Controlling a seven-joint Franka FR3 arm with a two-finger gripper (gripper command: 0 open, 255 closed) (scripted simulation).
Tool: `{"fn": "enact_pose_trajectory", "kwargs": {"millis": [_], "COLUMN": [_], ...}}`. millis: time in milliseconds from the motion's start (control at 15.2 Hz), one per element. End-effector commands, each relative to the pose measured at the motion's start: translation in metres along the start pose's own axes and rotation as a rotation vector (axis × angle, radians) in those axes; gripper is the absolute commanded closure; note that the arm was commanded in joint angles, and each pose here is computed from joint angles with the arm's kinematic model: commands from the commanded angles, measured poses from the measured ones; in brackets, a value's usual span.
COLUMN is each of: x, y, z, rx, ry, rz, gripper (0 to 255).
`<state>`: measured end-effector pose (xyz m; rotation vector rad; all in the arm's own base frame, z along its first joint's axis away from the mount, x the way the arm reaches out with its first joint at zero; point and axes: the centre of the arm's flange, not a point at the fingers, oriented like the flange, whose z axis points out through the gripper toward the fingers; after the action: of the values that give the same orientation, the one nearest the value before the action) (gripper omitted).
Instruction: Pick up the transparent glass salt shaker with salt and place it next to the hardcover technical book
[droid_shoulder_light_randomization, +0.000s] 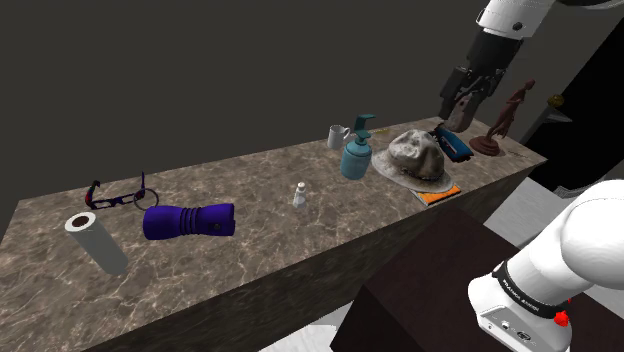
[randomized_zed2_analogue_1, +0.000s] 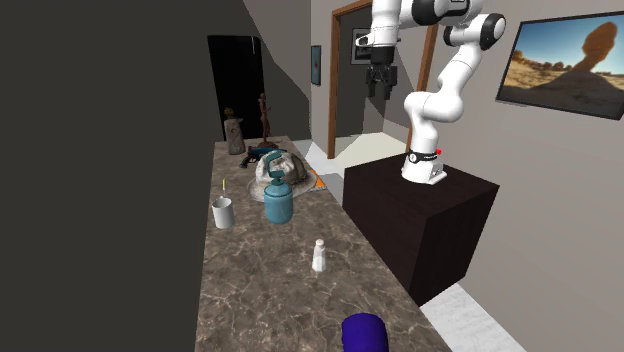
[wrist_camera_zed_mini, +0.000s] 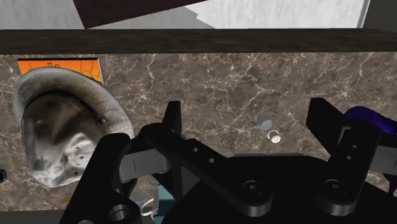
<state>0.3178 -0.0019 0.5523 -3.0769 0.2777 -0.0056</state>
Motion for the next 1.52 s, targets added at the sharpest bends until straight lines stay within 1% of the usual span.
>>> {"fn": "enact_pose_trajectory", "kwargs": {"millis": [0,726,1452], "x": [0.0,0.055,0.118], "y": [0.0,-0.04,-0.083], "z": [0.0,0.123,0.24], "rx": [0.0,0.019,0.039], "ry": [0.0,0.067,0.134], "rz": [0.0,-0.007,-0.014], "gripper": [0,0,0]}}
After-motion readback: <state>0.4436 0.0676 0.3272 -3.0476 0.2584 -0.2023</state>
